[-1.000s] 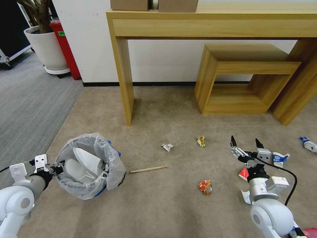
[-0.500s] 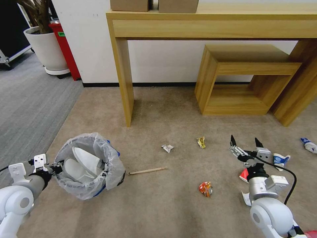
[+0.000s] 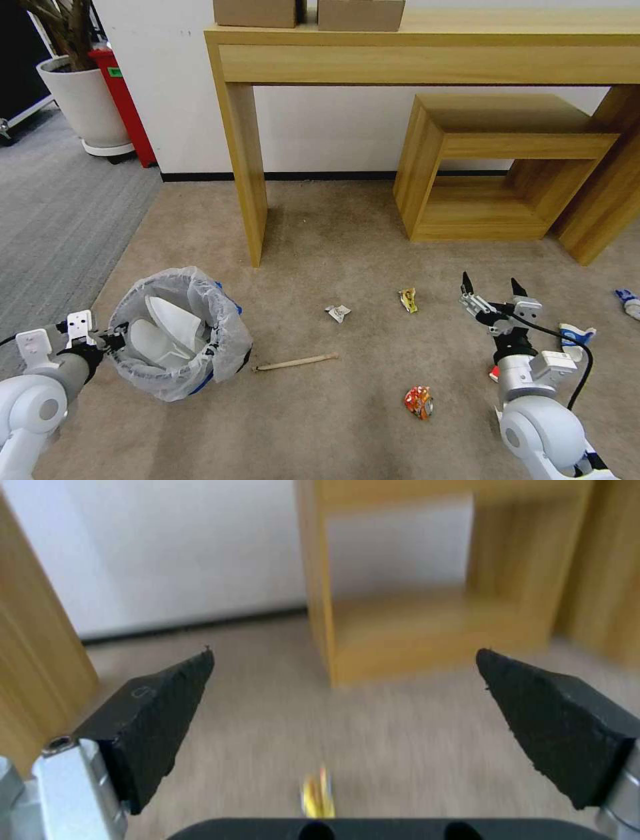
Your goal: Pick up the trash bin and place the garbage on the floor into it.
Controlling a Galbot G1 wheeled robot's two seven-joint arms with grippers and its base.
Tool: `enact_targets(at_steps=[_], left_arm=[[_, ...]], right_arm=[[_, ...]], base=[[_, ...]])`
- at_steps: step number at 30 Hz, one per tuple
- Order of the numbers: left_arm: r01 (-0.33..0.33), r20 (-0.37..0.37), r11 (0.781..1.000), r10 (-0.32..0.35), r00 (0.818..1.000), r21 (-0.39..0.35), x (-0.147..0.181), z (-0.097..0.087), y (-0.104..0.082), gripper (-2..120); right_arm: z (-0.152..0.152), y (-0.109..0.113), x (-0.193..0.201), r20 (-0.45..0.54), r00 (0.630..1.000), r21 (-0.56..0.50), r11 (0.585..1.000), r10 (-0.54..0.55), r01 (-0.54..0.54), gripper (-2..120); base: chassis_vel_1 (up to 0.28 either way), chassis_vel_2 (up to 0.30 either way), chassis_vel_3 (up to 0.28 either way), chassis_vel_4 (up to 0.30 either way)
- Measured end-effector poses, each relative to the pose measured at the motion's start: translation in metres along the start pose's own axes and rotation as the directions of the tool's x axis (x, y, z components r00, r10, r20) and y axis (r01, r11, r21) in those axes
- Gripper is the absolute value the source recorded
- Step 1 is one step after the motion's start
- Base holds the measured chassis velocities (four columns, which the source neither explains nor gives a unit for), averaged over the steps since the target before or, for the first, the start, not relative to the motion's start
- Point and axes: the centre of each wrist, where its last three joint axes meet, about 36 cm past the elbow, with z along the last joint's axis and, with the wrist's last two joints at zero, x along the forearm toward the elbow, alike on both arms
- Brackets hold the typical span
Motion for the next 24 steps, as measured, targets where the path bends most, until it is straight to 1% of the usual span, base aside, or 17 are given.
enact_targets(at_steps=[1, 3, 4, 5, 7, 8, 9, 10, 11, 12, 15, 16, 18, 19, 20, 22, 24], left_arm=[[-0.001, -0.001, 1.0, 0.001, 1.0, 0.0, 0.0, 0.0, -0.001, 0], [-0.001, -0.003, 1.0, 0.001, 1.0, 0.001, -0.001, 0.001, -0.001, 0], [-0.001, -0.003, 1.0, 0.001, 1.0, 0.001, -0.001, 0.001, -0.001, 0], [0.0, -0.005, 1.0, 0.0, 1.0, 0.002, -0.002, 0.003, -0.002, 0], [0.001, -0.008, 1.0, -0.001, 1.0, 0.001, -0.004, 0.004, -0.002, 0], [0.001, -0.008, 1.0, -0.001, 1.0, 0.001, -0.004, 0.004, -0.002, 0], [0.001, -0.01, 1.0, -0.001, 1.0, 0.003, -0.005, 0.005, -0.002, 0], [0.001, -0.011, 1.0, -0.001, 1.0, 0.005, -0.007, 0.006, -0.003, 0], [0.001, -0.013, 1.0, -0.001, 1.0, 0.006, -0.008, 0.007, -0.004, 0], [0.001, -0.013, 1.0, -0.001, 1.0, 0.006, -0.008, 0.007, -0.004, 0], [0.0, -0.017, 1.0, 0.0, 1.0, 0.012, -0.012, 0.01, -0.006, 0], [0.0, -0.017, 1.0, 0.0, 1.0, 0.012, -0.012, 0.01, -0.006, 0], [0.002, -0.019, 1.0, -0.001, 1.0, 0.014, -0.013, 0.013, -0.006, 0], [0.002, -0.019, 1.0, -0.001, 1.0, 0.014, -0.013, 0.013, -0.006, 0], [0.003, -0.019, 1.0, -0.003, 1.0, 0.015, -0.014, 0.014, -0.006, 0], [0.004, -0.02, 1.0, -0.004, 1.0, 0.016, -0.014, 0.015, -0.007, 0], [0.005, -0.021, 1.0, -0.004, 1.0, 0.018, -0.013, 0.016, -0.006, 0]], right_arm=[[0.001, 0.003, 0.001, -0.073, 0.997, -0.031, 0.999, 0.025, -0.027, 100], [0.003, 0.007, 0.001, -0.23, 0.971, -0.069, 0.994, 0.069, -0.087, 100], [0.003, 0.007, 0.001, -0.23, 0.971, -0.069, 0.994, 0.069, -0.087, 100], [0.004, 0.006, 0.0, -0.337, 0.936, -0.063, 0.99, 0.099, -0.128, 100], [0.004, 0.007, 0.0, -0.444, 0.885, -0.043, 0.983, 0.139, -0.176, 100], [0.004, 0.007, 0.0, -0.444, 0.885, -0.043, 0.983, 0.139, -0.176, 100], [0.004, 0.007, -0.001, -0.522, 0.836, -0.013, 0.978, 0.17, -0.207, 100], [0.007, 0.005, -0.001, -0.574, 0.798, 0.012, 0.977, 0.181, -0.213, 100], [0.011, 0.004, 0.0, -0.604, 0.775, 0.031, 0.977, 0.187, -0.212, 100], [0.011, 0.004, 0.0, -0.604, 0.775, 0.031, 0.977, 0.187, -0.212, 100], [0.03, 0.003, 0.0, -0.694, 0.694, 0.077, 0.979, 0.19, -0.19, 100], [0.03, 0.003, 0.0, -0.694, 0.694, 0.077, 0.979, 0.19, -0.19, 100], [0.045, 0.006, -0.001, -0.724, 0.663, 0.098, 0.98, 0.19, -0.175, 100], [0.045, 0.006, -0.001, -0.724, 0.663, 0.098, 0.98, 0.19, -0.175, 100], [0.054, 0.008, -0.002, -0.74, 0.645, 0.11, 0.98, 0.191, -0.165, 100], [0.066, 0.013, -0.003, -0.754, 0.629, 0.123, 0.981, 0.191, -0.15, 100], [0.074, 0.016, -0.004, -0.759, 0.623, 0.13, 0.982, 0.188, -0.137, 100]], base=[[0.0, 0.0, 0.0, 0.0], [0.0, 0.0, 0.0, 0.0], [0.0, 0.0, 0.0, 0.0], [0.0, 0.0, 0.0, 0.0], [0.0, 0.0, 0.0, 0.0], [0.0, 0.0, 0.0, 0.0], [0.0, 0.0, 0.0, 0.0], [0.0, 0.0, 0.0, 0.0], [0.0, 0.0, 0.0, 0.0], [0.0, 0.0, 0.0, 0.0], [0.0, 0.0, 0.0, 0.0], [0.0, 0.0, 0.0, 0.0], [0.0, 0.0, 0.0, 0.0], [0.0, 0.0, 0.0, 0.0], [0.0, 0.0, 0.0, 0.0], [0.0, 0.0, 0.0, 0.0], [0.0, 0.0, 0.0, 0.0]])
